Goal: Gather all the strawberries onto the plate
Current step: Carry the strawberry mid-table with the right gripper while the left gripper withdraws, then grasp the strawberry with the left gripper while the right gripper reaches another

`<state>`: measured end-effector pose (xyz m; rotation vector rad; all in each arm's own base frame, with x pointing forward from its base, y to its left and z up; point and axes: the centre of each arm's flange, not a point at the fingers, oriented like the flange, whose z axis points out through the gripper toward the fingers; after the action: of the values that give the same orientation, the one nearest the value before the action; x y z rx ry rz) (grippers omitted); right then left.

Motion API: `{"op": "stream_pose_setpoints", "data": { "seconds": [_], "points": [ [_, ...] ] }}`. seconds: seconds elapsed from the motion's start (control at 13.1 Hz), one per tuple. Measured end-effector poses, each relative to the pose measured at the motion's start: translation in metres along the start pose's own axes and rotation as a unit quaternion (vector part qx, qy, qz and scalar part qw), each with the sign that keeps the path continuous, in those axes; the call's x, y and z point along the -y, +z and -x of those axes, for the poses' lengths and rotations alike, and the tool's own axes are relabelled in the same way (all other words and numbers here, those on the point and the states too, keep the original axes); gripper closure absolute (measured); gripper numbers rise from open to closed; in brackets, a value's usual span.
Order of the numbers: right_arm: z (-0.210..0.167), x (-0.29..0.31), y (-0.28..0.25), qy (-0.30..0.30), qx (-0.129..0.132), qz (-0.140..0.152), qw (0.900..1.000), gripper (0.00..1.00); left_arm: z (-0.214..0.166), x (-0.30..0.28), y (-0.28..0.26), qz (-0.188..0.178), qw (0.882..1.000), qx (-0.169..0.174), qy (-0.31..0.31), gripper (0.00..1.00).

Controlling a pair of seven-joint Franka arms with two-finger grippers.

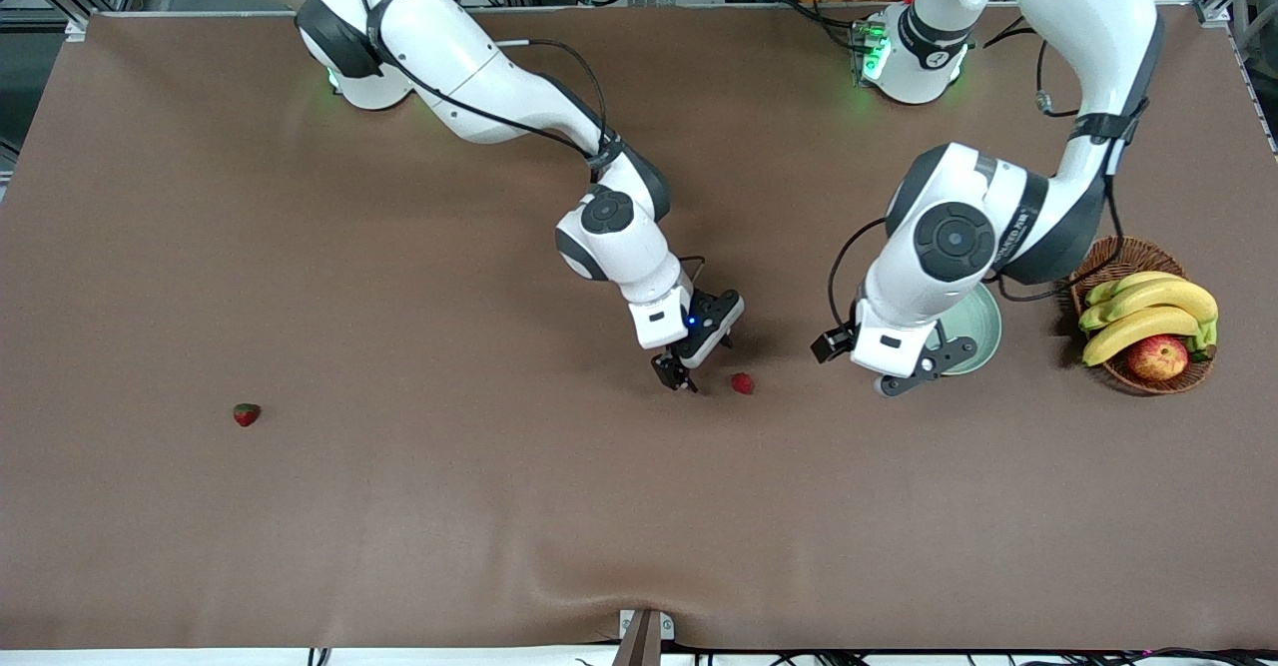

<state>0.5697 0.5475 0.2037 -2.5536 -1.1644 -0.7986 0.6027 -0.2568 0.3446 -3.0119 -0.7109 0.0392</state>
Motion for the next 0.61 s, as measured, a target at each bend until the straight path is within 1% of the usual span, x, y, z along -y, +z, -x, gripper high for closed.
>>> {"op": "stream_pose_setpoints", "data": {
  "seconds": [0.15, 0.31, 0.46, 0.61],
  "points": [
    [-0.005, -0.047, -0.016, 0.023, -0.006, 0.019, 1.0, 0.0, 0.011, -0.013, 0.011, -0.004, 1.0, 0.007, -0.013, 0.0],
    [-0.001, -0.099, -0.038, 0.048, -0.005, 0.04, 0.998, 0.0, 0.026, -0.029, 0.023, -0.007, 1.0, 0.014, -0.023, 0.0],
    [0.012, -0.152, -0.063, 0.076, 0.001, 0.061, 0.995, 0.0, 0.038, -0.048, 0.029, -0.004, 0.999, 0.016, -0.038, 0.0],
    [0.032, -0.208, -0.087, 0.108, 0.01, 0.084, 0.991, 0.0, 0.044, -0.065, 0.035, 0.001, 0.999, 0.019, -0.05, 0.0]
  ]
}}
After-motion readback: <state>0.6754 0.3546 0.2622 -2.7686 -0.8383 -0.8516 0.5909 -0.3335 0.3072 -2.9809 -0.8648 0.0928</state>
